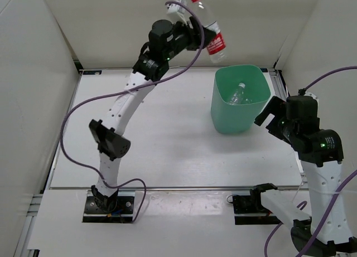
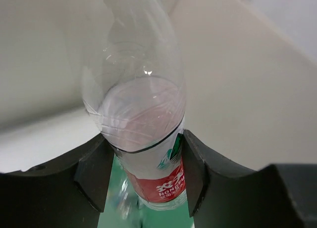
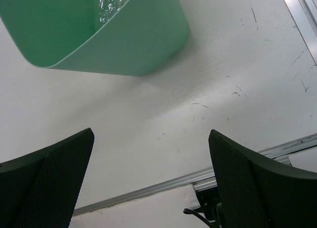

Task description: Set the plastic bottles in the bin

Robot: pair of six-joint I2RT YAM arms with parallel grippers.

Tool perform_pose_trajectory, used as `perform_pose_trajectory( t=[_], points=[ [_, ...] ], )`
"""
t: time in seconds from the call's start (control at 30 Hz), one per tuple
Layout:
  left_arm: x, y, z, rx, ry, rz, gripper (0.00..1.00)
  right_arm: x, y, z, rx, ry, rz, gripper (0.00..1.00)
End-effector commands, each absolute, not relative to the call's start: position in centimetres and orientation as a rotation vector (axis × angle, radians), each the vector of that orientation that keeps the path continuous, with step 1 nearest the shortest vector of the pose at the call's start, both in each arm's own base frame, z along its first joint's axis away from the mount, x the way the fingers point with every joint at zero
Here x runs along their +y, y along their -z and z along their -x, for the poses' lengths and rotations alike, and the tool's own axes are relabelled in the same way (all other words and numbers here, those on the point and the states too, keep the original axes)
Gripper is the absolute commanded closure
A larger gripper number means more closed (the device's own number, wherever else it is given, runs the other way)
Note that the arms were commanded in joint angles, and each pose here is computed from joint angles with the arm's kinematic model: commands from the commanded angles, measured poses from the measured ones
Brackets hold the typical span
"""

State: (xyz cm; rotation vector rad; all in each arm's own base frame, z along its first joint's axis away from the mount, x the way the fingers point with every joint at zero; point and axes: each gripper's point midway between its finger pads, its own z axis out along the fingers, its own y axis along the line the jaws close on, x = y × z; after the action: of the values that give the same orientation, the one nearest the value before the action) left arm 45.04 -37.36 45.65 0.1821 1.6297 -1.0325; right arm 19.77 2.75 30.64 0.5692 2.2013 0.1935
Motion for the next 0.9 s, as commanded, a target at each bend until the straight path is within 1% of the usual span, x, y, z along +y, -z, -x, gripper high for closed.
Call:
perform_pose_trajectory(
  t=[0.0,0.03,0.1,0.17,0.23,0.27,0.3,0.33,0.37,0.4,0.47,0.5,0.53,0.6,0.63,0.7,0.73,0.8,0.83,0.87],
  points=[
    [-42.6,-43.4,-46.7,1.629,1.082,-0.268,0.45,1.8,-32.4,-20.2,2.139,-0.157,-0.598,0.0],
    [-44.2,-43.2,-46.2,1.626,1.117,-0.274,0.43,1.8,-33.1,-20.2,2.119,-0.167,-0.597,0.0],
    [-45.9,-42.0,-46.5,1.633,1.14,-0.256,0.43,1.9,-33.7,-20.4,2.099,-0.177,-0.595,0.0],
    [-48.1,-39.8,-45.1,1.677,1.146,-0.292,0.39,1.9,-34.3,-21.0,2.081,-0.178,-0.574,0.0],
    [-50.3,-38.4,-43.1,1.693,1.136,-0.362,0.39,2.0,-34.6,-21.4,2.075,-0.174,-0.559,0.0],
    [-50.6,-38.4,-42.5,1.692,1.13,-0.376,0.36,1.7,-34.9,-21.3,2.066,-0.16,-0.551,0.0],
    [-51.0,-38.3,-41.8,1.695,1.122,-0.388,0.3,1.7,-35.1,-21.5,2.057,-0.164,-0.55,0.0],
    [-51.1,-38.4,-41.4,1.687,1.098,-0.402,0.21,1.7,-35.1,-21.5,2.057,-0.164,-0.55,0.0],
    [-51.3,-38.6,-40.6,1.682,1.073,-0.408,0.08,1.8,-34.9,-21.7,2.058,-0.163,-0.55,0.0],
    [-50.0,-39.6,-40.6,1.67,1.002,-0.369,0.0,1.8,-34.9,-21.7,2.058,-0.163,-0.55,0.0],
    [-48.1,-41.5,-40.8,1.624,0.909,-0.37,0.0,2.0,-34.5,-22.0,2.072,-0.168,-0.546,0.0],
    [-46.7,-43.7,-39.8,1.592,0.902,-0.363,0.0,2.1,-34.3,-22.2,2.081,-0.164,-0.547,0.0],
    [-45.3,-44.6,-39.9,1.582,0.894,-0.348,0.0,2.1,-33.9,-22.3,2.088,-0.165,-0.559,0.0],
    [-41.4,-46.0,-40.5,1.578,0.837,-0.281,0.0,2.8,-33.2,-22.9,2.126,-0.189,-0.557,0.0],
    [-38.5,-46.3,-39.2,1.597,0.803,-0.256,0.0,3.1,-33.1,-22.7,2.142,-0.205,-0.55,0.0],
    [-34.5,-45.7,-38.6,1.63,0.748,-0.165,0.0,3.9,-31.7,-23.1,2.215,-0.222,-0.536,0.0],
    [-31.6,-44.1,-36.9,1.664,0.699,-0.124,0.0,4.2,-31.4,-23.3,2.234,-0.235,-0.524,0.0],
    [-28.3,-41.5,-35.6,1.714,0.636,-0.057,0.0,6.0,-30.4,-23.2,2.323,-0.323,-0.466,0.0],
    [-25.5,-39.2,-34.4,1.745,0.575,-0.012,0.0,6.9,-30.4,-23.3,2.331,-0.376,-0.424,0.0],
    [-24.2,-37.7,-33.7,1.77,0.542,0.009,0.0,7.6,-30.0,-23.4,2.352,-0.418,-0.395,0.0]
  ],
)
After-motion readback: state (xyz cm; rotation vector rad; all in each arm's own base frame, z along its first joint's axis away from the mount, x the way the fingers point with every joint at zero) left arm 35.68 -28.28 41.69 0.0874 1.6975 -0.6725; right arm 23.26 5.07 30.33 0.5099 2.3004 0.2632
